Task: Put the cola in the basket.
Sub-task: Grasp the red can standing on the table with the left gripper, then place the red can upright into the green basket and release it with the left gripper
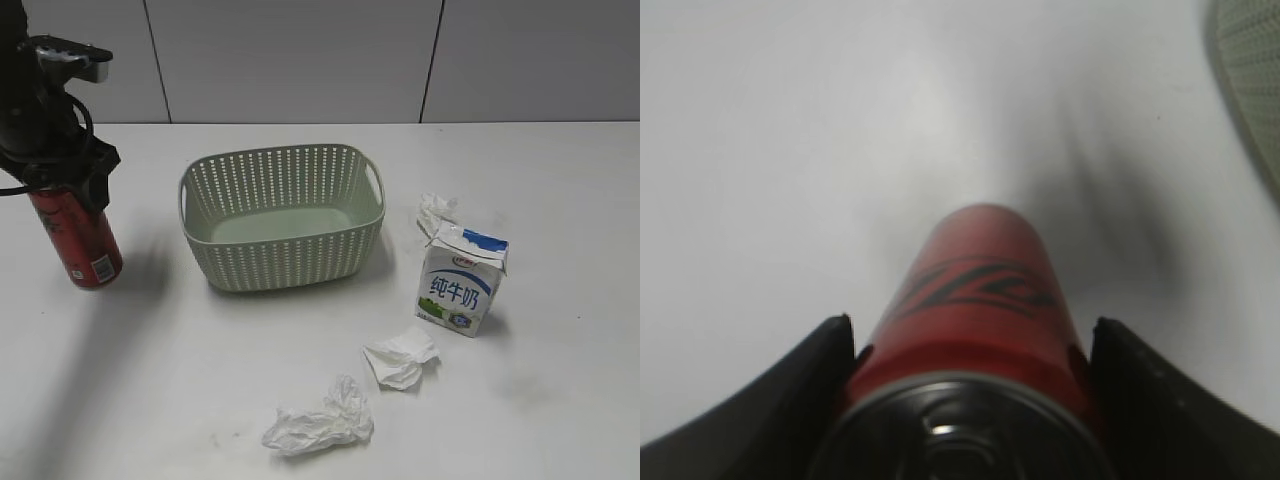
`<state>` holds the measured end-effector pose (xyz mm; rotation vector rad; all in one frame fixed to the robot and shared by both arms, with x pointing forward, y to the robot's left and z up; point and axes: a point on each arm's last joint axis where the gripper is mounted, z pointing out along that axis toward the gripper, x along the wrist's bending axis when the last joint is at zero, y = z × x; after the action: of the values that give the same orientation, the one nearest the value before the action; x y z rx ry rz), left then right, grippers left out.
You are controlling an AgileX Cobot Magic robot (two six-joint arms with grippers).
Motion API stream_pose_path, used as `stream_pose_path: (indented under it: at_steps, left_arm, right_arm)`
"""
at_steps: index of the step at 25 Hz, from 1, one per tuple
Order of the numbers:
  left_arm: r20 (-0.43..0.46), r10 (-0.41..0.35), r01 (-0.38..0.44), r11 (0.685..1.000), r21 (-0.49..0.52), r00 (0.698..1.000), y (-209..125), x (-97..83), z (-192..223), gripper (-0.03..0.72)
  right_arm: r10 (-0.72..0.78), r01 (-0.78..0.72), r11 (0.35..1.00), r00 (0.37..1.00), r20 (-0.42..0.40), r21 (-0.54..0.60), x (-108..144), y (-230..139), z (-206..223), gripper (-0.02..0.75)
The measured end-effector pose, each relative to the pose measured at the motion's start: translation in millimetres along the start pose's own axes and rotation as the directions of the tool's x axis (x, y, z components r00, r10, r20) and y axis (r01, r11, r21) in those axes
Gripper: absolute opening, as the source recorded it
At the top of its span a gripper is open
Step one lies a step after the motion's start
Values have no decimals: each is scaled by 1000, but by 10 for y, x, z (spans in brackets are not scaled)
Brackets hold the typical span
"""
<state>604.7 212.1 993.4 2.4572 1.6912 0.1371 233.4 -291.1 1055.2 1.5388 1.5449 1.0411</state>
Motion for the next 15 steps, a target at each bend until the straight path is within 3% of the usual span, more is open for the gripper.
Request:
stream_pose_path:
  at_steps: [9,15]
  left_arm:
    - [-2,0,0,1000,-14,1000,0,-2,-48,532]
    - [-65,28,-35,994,-104,997,-26,25,-414,532]
  right_arm:
    - [0,0,1000,1000,0,0,0,0,0,571]
    - [0,0,1000,1000,0,0,0,0,0,571]
